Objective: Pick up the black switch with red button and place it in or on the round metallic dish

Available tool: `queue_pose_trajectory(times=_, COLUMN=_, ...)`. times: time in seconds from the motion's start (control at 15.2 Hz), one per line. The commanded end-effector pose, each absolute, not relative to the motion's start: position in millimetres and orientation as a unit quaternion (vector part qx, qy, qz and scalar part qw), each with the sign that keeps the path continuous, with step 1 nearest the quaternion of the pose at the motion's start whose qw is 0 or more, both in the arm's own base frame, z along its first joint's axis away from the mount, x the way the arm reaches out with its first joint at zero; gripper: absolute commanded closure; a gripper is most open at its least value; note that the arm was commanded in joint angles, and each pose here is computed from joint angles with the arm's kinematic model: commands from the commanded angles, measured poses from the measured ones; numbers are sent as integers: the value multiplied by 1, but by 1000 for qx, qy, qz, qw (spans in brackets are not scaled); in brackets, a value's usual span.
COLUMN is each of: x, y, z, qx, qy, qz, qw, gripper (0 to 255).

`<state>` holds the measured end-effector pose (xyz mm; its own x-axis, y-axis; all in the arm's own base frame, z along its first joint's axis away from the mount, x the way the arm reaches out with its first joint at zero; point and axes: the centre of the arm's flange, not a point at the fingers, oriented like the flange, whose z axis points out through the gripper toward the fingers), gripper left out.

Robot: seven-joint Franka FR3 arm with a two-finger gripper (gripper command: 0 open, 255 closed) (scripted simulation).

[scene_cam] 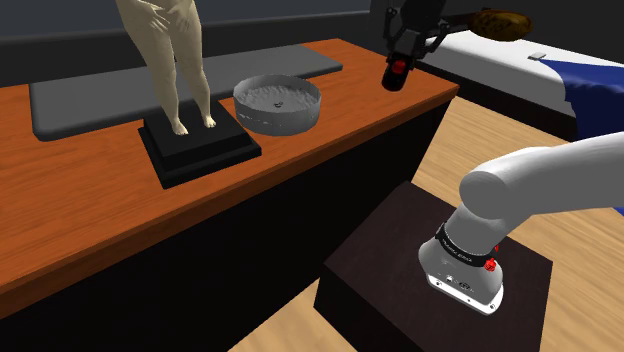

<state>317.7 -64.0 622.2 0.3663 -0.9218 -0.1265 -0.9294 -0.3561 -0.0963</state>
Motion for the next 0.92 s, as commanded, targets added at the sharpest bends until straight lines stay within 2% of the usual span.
queue_pose_trajectory(times=0.0, x=318, y=-64, z=633, qx=-823, qy=562, qz=25, qw=76, gripper=255)
queue_pose_trajectory(times=0.46, x=318, y=-64, z=668, qx=-823, qy=562, qz=25, qw=76, gripper=255)
queue_pose_trajectory(times=0.86, x=351, y=8, z=669, qx=-823, qy=562, qz=25, qw=76, gripper=255)
